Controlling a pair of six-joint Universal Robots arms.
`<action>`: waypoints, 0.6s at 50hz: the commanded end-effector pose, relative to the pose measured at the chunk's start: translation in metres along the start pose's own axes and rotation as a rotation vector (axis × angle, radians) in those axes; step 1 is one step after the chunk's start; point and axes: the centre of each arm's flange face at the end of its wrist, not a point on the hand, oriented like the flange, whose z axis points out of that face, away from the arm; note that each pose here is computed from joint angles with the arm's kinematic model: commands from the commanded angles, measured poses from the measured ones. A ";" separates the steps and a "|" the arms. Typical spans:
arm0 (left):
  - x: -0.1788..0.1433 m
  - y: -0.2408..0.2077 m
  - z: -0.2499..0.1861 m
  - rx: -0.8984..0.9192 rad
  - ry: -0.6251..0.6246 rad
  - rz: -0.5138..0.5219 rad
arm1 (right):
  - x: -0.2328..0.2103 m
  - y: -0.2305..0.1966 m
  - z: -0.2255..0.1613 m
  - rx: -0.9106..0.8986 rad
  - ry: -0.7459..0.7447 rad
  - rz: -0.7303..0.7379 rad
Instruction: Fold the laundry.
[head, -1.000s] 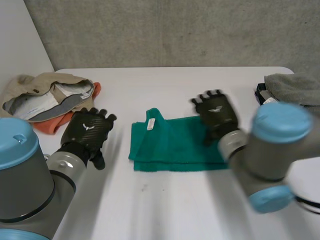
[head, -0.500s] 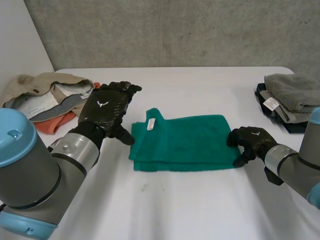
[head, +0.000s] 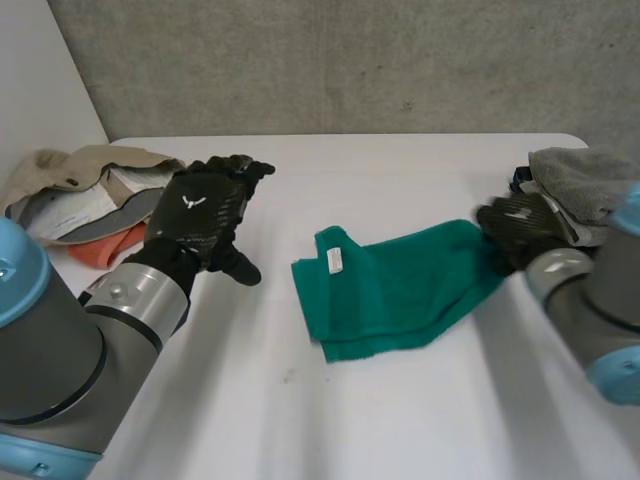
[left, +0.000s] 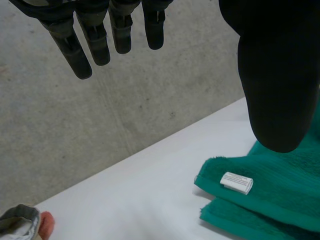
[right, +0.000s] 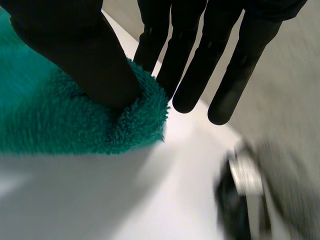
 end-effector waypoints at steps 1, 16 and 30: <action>-0.007 -0.004 0.002 0.014 -0.024 0.001 | -0.122 -0.047 -0.030 0.310 -0.318 -0.254; -0.008 -0.004 0.021 0.029 -0.031 0.004 | -0.162 -0.030 -0.050 0.245 -0.430 -0.245; 0.075 0.032 0.073 -0.088 0.120 0.011 | -0.057 -0.038 0.002 -0.027 -0.297 0.360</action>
